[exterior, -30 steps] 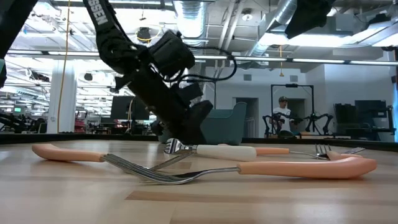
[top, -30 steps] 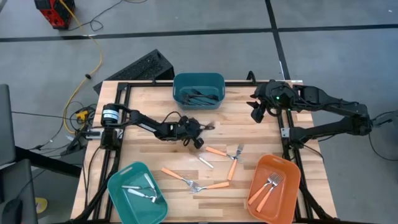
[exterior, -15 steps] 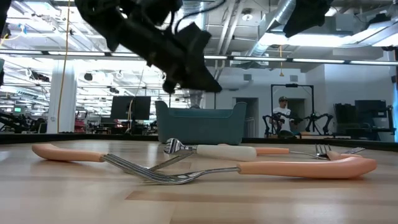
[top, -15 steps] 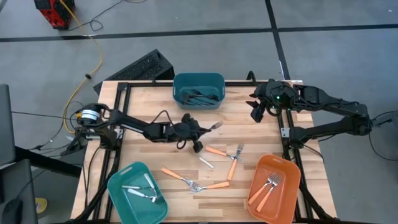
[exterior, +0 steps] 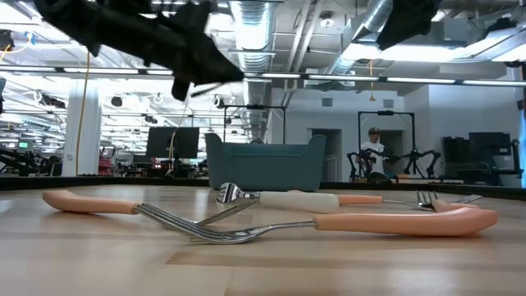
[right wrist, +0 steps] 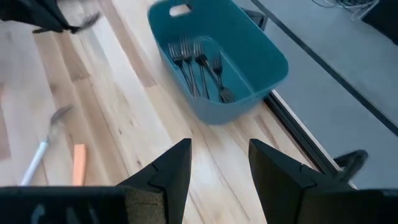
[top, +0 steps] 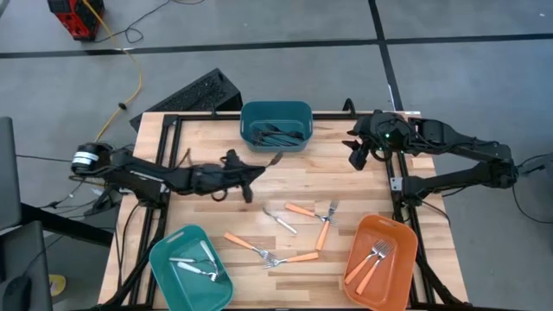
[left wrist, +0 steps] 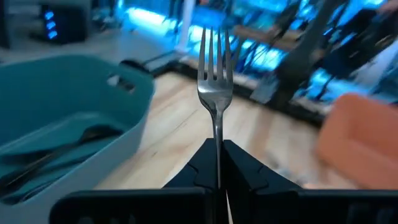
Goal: Sort silverware by color (type)
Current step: Put the black fork into the blue bin
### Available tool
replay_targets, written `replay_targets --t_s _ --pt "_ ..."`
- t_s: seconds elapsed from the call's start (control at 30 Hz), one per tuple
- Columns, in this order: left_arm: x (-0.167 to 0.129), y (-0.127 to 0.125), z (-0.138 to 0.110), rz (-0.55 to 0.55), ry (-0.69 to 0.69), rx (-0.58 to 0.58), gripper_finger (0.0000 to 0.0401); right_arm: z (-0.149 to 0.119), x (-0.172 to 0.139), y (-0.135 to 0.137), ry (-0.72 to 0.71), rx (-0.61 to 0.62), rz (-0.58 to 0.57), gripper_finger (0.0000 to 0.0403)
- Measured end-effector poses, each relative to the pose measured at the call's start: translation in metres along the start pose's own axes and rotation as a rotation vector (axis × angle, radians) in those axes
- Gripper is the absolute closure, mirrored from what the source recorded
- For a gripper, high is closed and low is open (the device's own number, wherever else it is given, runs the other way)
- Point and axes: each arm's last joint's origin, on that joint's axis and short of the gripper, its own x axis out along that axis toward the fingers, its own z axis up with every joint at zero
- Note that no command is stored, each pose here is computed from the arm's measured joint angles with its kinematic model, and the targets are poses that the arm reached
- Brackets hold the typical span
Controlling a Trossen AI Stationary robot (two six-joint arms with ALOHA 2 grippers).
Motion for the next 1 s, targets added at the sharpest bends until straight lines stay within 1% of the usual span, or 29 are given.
replay_targets --t_s 0.1,0.27,0.4,0.57,0.7,0.77,0.87,0.93,1.0 --pt "-0.014 0.001 0.004 -0.078 -0.094 -0.004 0.0401 0.002 0.011 0.007 -0.105 0.008 0.027 0.0218" --pt "-0.032 0.001 0.009 -0.134 -0.215 0.013 0.0401 -0.006 0.038 0.022 -0.274 -0.065 0.088 0.0218" --pt "-0.037 -0.002 0.015 -0.156 -0.271 0.031 0.0401 -0.02 0.056 0.035 -0.364 -0.089 0.161 0.0218" --pt "-0.039 -0.005 0.02 -0.184 -0.328 0.074 0.0401 -0.039 0.071 0.05 -0.522 -0.105 0.264 0.0218" --pt "-0.041 -0.008 0.025 -0.277 -0.381 0.107 0.0401 -0.052 0.083 0.06 -0.652 -0.1 0.334 0.0218" --pt "-0.041 -0.01 0.026 -0.313 -0.409 0.115 0.0401 -0.053 0.089 0.065 -0.715 -0.092 0.361 0.0216" --pt "-0.04 -0.011 0.027 -0.34 -0.456 0.108 0.0401 -0.05 0.101 0.074 -0.758 -0.088 0.375 0.0197" --pt "-0.038 -0.012 0.027 -0.343 -0.475 0.109 0.0401 -0.047 0.111 0.081 -0.755 -0.11 0.372 0.0171" --pt "-0.037 -0.012 0.025 -0.348 -0.474 0.114 0.0401 -0.041 0.119 0.089 -0.768 -0.106 0.379 0.0142"
